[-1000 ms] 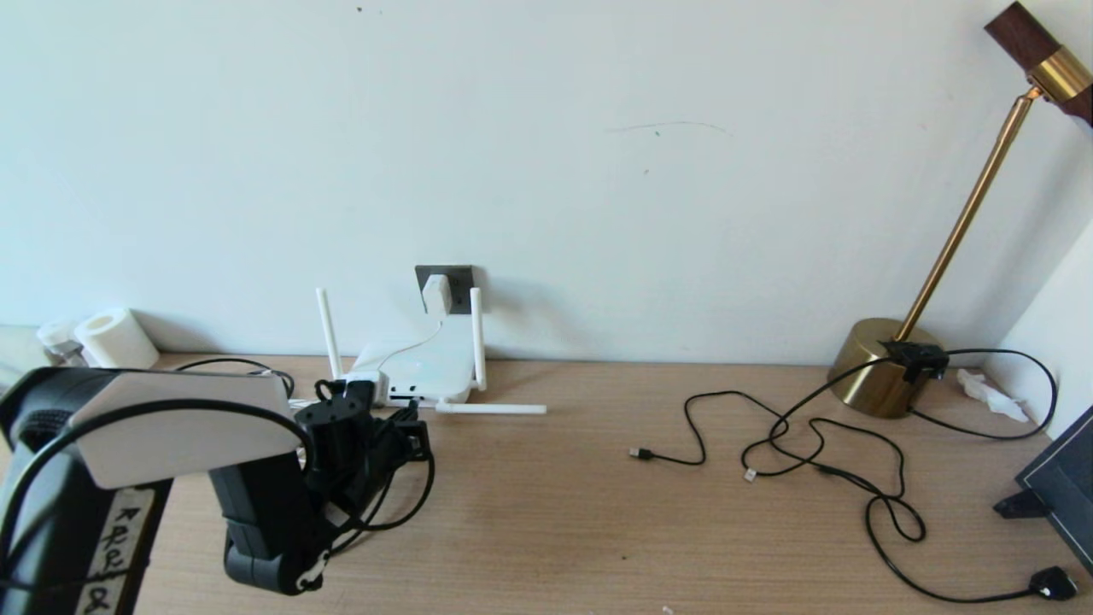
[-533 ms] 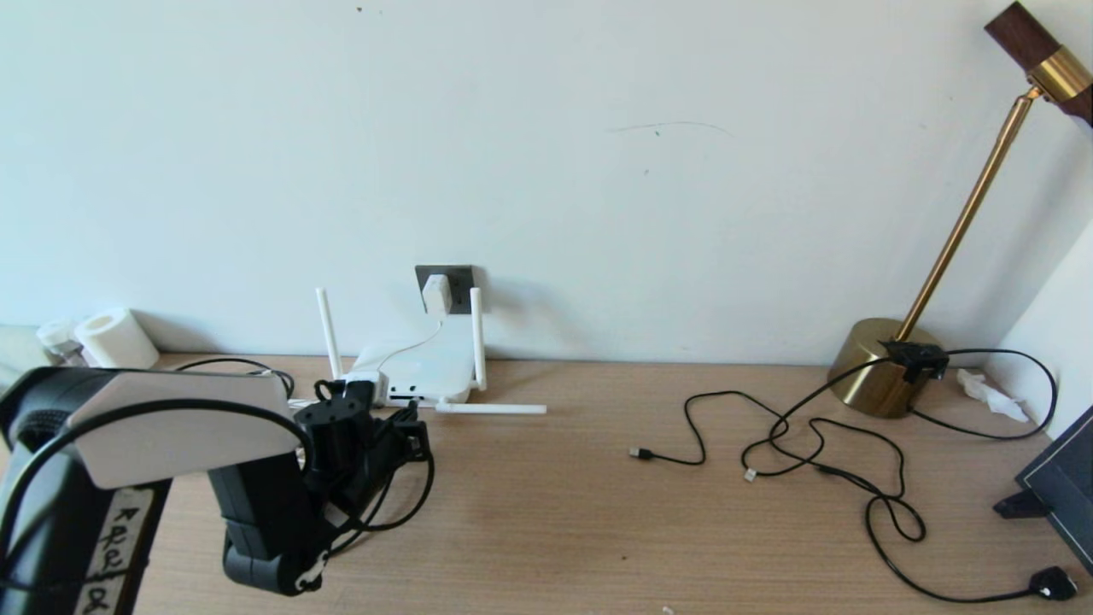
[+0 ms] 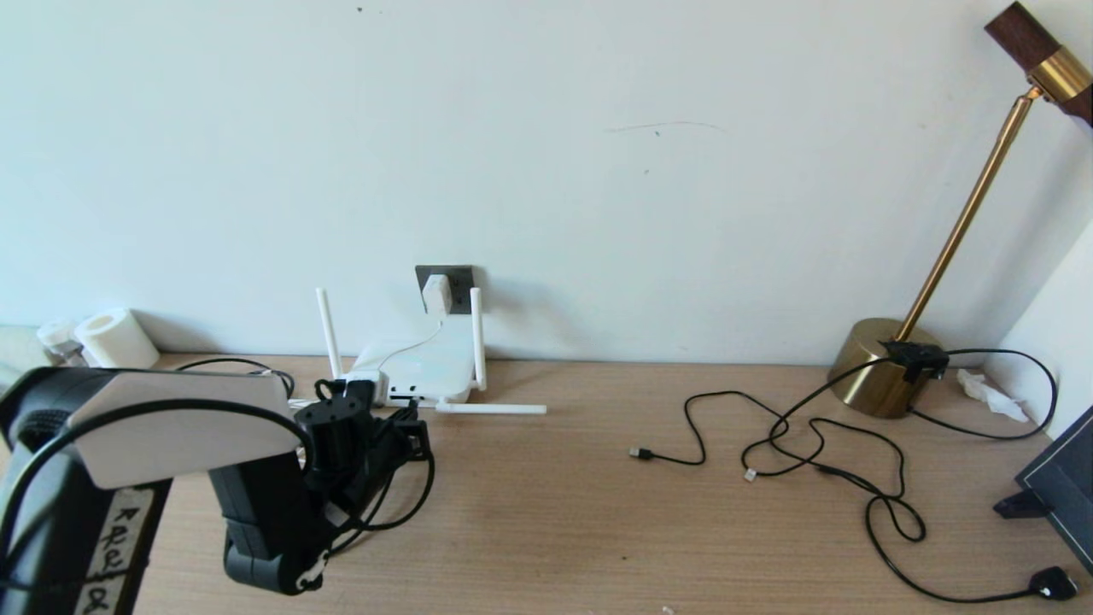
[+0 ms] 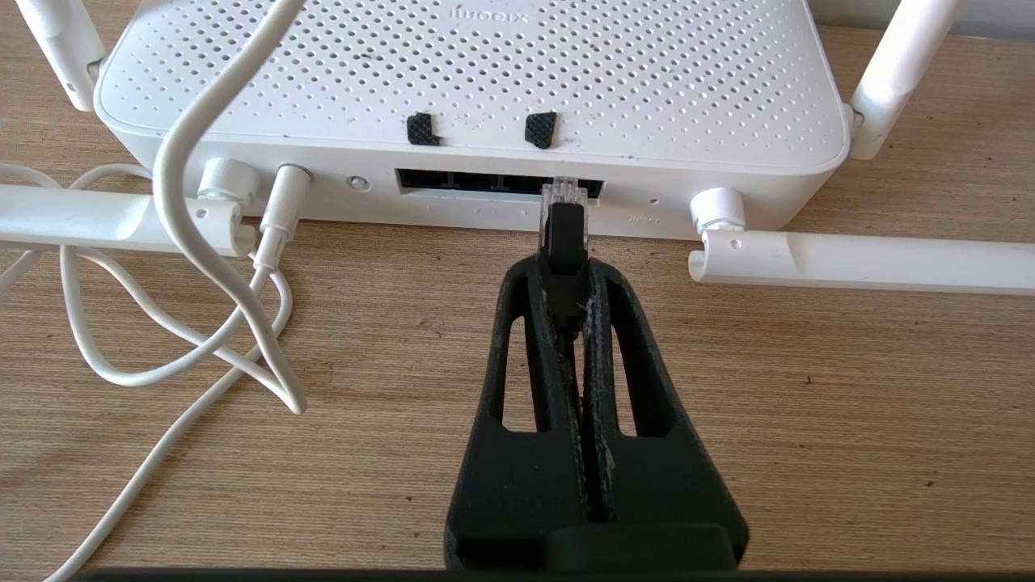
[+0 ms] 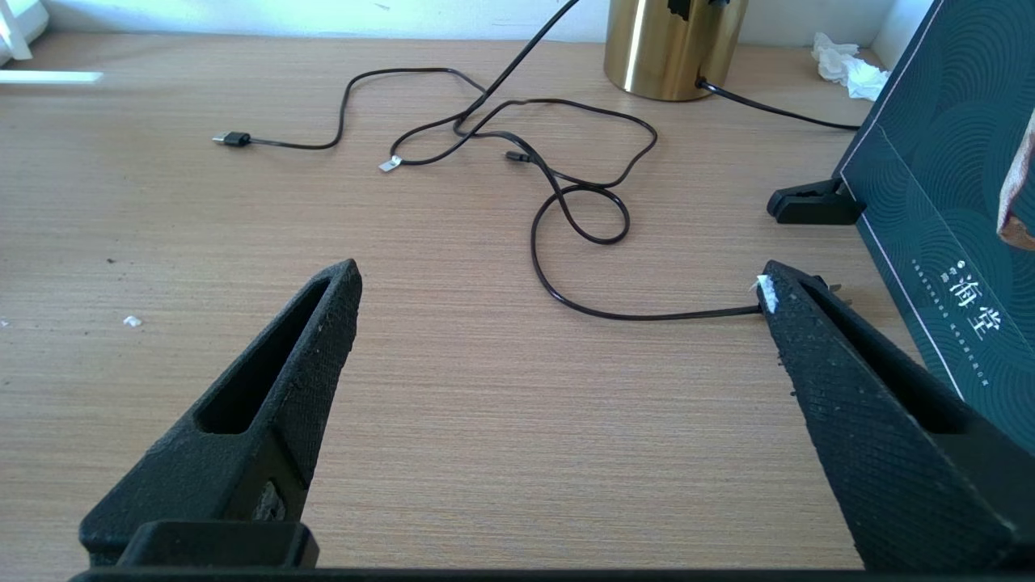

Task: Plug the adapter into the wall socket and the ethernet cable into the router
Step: Plug cable into router interface

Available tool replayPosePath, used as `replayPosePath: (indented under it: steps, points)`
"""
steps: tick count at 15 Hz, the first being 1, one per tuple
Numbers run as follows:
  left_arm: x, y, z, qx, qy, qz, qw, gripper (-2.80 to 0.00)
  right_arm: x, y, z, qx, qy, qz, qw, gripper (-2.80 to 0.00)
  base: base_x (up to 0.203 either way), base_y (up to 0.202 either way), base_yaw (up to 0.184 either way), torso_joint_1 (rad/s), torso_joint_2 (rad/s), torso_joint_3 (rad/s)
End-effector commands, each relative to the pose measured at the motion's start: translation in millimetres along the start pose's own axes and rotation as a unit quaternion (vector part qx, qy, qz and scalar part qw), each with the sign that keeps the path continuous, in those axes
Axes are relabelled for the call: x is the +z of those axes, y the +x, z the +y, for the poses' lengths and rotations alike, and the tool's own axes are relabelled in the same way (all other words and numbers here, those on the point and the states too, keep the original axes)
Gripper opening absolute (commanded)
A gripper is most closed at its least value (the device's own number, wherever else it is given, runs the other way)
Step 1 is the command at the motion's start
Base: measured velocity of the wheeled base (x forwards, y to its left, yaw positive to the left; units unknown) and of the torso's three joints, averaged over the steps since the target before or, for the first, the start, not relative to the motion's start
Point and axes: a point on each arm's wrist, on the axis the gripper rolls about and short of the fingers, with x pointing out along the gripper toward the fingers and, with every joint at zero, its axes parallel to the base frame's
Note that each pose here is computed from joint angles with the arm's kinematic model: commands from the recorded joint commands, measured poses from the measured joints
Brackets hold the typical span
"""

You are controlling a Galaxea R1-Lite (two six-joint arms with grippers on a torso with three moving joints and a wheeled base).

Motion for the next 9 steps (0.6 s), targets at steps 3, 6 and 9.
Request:
replayPosePath:
  steps: [3,6,9]
  points:
    - [1.6,0.7,-0.1,0.0,-0.001,-0.006,1.0,-2.8,0.0,0.1,0.0,0.0,0.0,0.001,1.0,0.0,0.0,0.0,0.0,0.0,0.0,0.0]
    - [0.9,0.8,-0.1,0.001,-0.001,-0.005,1.0,-2.8,0.0,0.0,0.0,0.0,0.0,0.001,1.0,0.0,0.0,0.0,0.0,0.0,0.0,0.0]
    - [-0.6,1.2,0.4,0.001,-0.001,-0.003,1.0,-2.8,0.0,0.0,0.0,0.0,0.0,0.0,1.0,0.0,0.0,0.0,0.0,0.0,0.0,0.0]
